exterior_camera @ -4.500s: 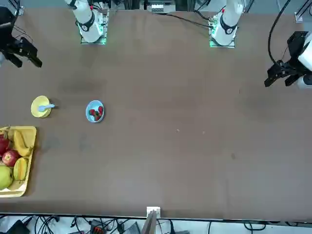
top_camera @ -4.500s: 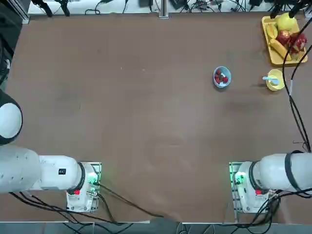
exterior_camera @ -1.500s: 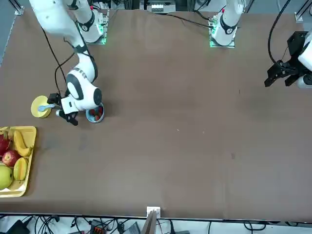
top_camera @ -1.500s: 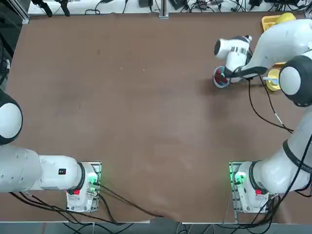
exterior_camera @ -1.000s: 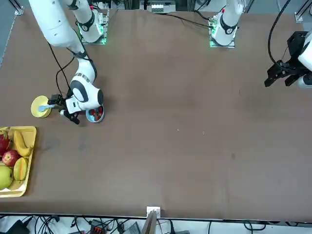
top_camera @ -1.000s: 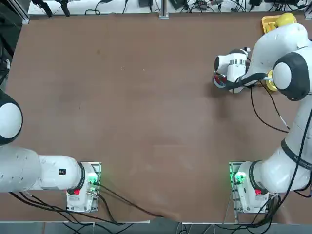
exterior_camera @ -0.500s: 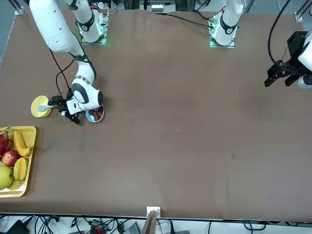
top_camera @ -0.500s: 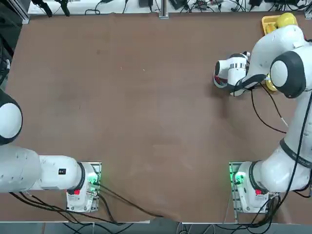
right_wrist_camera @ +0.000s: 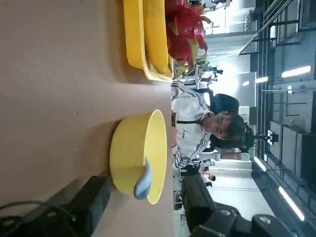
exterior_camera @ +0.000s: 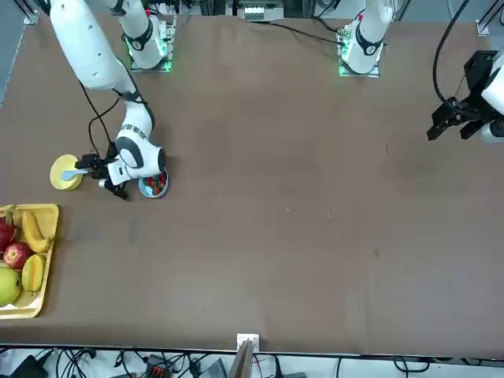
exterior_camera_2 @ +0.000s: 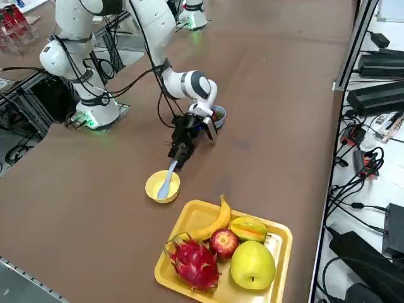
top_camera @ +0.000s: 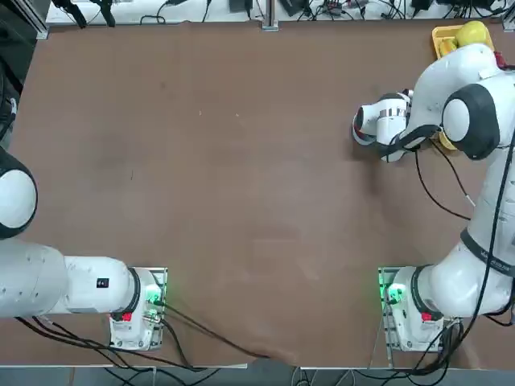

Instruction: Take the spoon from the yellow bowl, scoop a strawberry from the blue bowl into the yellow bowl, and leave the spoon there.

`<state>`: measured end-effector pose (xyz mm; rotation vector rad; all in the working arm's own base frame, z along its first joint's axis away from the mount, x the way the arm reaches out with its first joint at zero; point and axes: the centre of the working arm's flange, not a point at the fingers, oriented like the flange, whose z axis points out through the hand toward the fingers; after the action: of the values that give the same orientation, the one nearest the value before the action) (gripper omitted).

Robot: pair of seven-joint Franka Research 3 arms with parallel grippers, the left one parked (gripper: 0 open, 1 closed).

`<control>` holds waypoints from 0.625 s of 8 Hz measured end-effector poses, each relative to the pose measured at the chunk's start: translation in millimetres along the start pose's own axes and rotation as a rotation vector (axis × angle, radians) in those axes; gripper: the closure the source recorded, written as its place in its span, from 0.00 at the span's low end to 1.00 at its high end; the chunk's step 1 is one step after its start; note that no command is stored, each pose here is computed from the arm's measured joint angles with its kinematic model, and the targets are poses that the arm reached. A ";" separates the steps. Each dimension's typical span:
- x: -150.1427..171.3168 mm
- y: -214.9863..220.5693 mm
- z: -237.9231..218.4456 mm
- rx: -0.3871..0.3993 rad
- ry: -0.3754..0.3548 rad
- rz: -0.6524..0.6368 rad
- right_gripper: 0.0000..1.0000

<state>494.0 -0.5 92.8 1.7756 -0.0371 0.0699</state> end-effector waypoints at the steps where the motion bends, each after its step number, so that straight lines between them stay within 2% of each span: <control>1: -0.4 -0.9 2.6 -0.007 0.003 -0.004 0.12; 5: -2.0 -1.6 10.2 -0.028 -0.002 -0.010 0.18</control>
<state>492.3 -10.2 89.0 1.7476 -0.0306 0.0605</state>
